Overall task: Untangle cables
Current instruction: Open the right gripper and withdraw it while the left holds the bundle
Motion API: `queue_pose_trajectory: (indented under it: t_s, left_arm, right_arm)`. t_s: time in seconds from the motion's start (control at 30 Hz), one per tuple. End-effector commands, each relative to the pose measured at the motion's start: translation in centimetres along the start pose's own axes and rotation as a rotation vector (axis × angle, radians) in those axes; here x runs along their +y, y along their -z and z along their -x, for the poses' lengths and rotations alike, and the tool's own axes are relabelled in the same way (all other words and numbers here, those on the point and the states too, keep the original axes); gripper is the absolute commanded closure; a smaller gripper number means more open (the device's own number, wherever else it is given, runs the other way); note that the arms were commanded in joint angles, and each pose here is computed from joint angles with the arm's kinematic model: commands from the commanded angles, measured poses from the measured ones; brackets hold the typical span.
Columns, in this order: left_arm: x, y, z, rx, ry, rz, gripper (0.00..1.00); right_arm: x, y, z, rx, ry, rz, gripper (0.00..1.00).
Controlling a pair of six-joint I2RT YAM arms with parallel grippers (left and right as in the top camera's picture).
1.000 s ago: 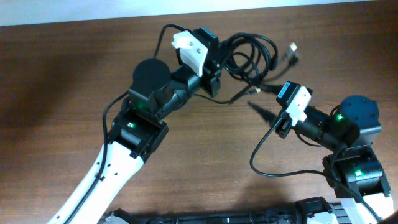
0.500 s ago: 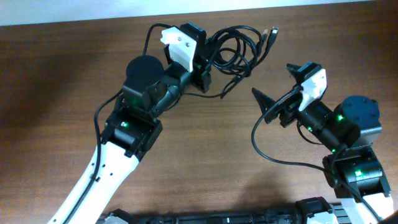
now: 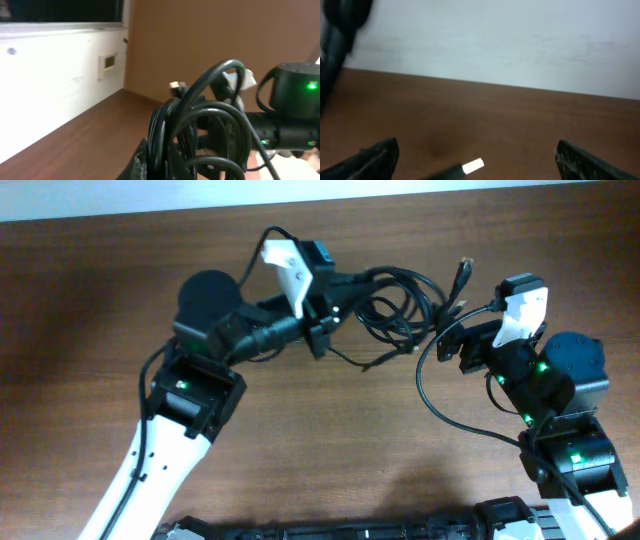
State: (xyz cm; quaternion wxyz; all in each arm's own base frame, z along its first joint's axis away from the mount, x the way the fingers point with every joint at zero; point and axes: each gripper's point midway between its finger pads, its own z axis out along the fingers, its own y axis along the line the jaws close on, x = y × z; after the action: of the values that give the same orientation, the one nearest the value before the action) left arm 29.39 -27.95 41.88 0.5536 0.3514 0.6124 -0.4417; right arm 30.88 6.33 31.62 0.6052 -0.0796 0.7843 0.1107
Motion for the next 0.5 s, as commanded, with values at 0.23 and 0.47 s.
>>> queue_pose_trajectory:
  t_s: [0.23,0.47]
  left_arm:
    - [3.6,2.3,2.8,-0.079,0.06,0.221,1.0]
    - [5.1,2.7,2.9,-0.105,0.146,0.305,1.0]
  right_arm:
    - [8.2,3.9,-1.4,0.029,0.096,0.473,0.01]
    - [8.2,7.0,-0.1,-0.068,0.211,0.436,0.01]
